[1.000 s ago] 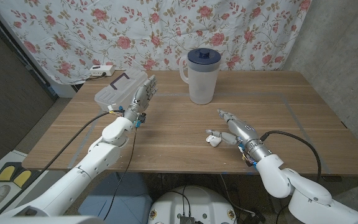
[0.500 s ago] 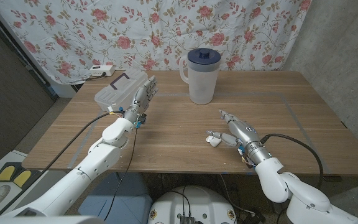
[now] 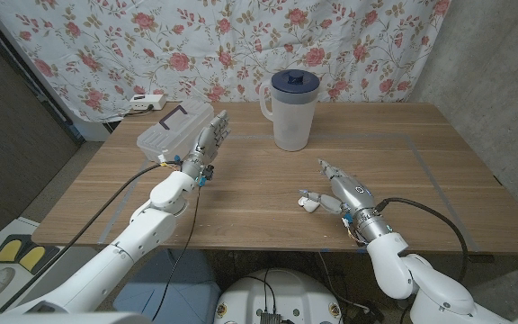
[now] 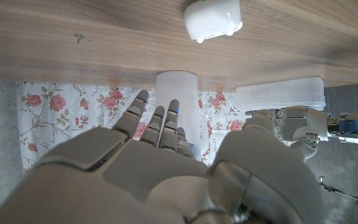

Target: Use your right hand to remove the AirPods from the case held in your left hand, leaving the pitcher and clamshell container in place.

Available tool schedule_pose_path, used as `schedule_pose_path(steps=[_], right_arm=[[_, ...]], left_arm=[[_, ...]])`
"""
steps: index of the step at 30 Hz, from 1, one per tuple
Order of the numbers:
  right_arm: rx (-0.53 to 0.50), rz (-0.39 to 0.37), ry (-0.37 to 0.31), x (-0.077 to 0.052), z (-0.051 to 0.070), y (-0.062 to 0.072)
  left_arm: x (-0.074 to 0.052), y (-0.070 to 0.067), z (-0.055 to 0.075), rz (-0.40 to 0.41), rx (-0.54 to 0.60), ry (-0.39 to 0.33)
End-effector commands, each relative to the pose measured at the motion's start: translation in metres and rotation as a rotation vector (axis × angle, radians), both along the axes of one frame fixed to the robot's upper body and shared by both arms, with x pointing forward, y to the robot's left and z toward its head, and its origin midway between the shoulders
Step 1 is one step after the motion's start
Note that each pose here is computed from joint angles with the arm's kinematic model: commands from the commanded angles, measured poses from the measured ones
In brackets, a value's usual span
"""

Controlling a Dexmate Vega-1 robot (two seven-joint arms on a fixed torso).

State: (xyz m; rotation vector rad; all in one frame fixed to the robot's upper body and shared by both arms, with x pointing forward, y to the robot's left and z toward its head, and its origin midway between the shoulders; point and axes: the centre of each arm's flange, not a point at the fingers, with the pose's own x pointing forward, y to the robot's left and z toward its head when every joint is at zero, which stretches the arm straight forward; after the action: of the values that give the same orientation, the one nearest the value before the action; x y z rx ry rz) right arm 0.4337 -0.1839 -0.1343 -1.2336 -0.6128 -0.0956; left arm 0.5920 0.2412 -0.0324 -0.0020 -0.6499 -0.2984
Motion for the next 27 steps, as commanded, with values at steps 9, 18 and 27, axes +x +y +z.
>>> schedule_pose_path(steps=[9,18,27], right_arm=[[-0.023,-0.05,0.04,-0.001,-0.0064,0.0013],[-0.034,-0.071,0.054,-0.0006,-0.0076,0.0011],[-0.048,-0.084,0.068,0.0003,-0.0109,0.0051]], left_arm=[[0.0,-0.0063,-0.0069,-0.007,-0.001,0.012],[-0.0003,-0.0073,-0.0083,-0.007,0.002,0.012],[-0.0003,-0.0076,-0.0092,-0.005,0.001,0.015]])
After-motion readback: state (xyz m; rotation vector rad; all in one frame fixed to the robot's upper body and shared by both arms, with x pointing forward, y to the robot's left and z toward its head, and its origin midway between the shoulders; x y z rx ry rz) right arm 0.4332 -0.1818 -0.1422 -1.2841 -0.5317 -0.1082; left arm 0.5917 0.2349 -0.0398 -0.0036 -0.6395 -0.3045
